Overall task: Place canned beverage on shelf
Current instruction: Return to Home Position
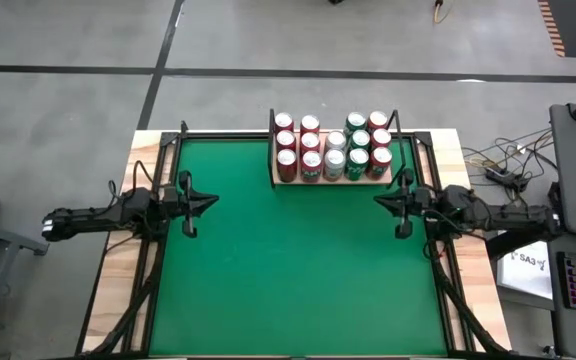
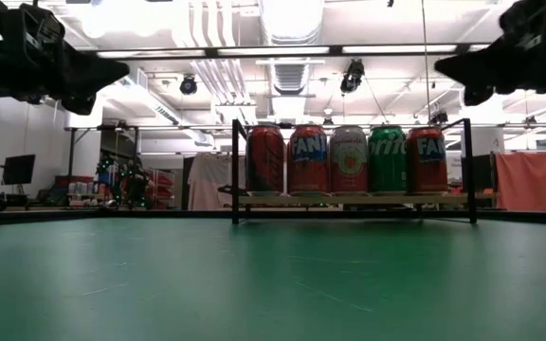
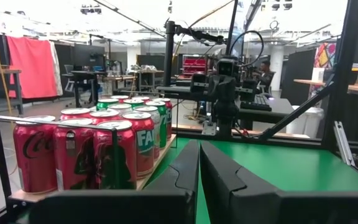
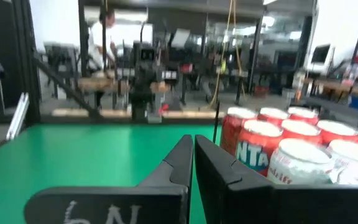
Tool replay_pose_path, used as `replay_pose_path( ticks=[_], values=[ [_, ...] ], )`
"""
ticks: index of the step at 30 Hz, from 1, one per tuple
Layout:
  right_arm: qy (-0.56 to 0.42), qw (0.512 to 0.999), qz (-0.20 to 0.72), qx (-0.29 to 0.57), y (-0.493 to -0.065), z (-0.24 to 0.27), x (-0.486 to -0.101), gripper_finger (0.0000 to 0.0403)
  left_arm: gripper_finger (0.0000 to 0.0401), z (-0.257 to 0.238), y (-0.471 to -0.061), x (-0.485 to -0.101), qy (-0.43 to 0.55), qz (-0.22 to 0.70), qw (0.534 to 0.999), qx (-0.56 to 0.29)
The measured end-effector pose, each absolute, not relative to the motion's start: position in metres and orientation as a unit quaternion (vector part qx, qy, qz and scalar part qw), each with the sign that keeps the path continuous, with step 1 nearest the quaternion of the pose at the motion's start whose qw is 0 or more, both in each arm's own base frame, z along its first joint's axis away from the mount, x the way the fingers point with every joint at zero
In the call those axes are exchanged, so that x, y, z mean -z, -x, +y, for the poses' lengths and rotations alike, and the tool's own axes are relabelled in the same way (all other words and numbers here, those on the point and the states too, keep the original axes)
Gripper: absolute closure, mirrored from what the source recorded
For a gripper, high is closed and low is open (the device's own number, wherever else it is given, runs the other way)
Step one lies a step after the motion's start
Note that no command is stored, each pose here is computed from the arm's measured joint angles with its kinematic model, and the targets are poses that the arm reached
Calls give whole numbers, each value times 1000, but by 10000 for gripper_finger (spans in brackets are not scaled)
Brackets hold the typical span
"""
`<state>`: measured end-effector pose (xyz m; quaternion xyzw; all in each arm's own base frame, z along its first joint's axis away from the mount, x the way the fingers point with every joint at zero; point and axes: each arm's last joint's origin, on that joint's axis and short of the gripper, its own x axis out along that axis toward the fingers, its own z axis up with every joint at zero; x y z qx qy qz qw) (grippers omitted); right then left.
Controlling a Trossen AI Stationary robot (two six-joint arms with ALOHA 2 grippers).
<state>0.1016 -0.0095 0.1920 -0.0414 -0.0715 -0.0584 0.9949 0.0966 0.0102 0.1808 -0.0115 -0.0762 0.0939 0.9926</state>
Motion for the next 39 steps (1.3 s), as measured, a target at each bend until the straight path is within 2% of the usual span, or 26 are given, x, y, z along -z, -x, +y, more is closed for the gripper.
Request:
replay_pose_path(
  ticks=[4, 17, 26, 34, 39],
  values=[
    [39, 994, -81, 58, -95, -9, -187, 394, 401, 10, -97, -181, 12, -76, 993, -95],
    [43, 997, -14, 57, -97, -9, -170, 394, 401, 12, -97, -179, 12, -69, 991, -115],
    [53, 997, -4, 54, -97, -9, -168, 394, 401, 11, -98, -173, 52, -39, 993, -97],
    [-6, 998, -7, 55, -97, -9, -168, 394, 401, 10, -99, -167, 35, -3, 996, -78],
    [-2, 998, -5, 55, -98, -9, -168, 394, 401, 10, -100, -166, 30, 2, 996, -86]
  ],
)
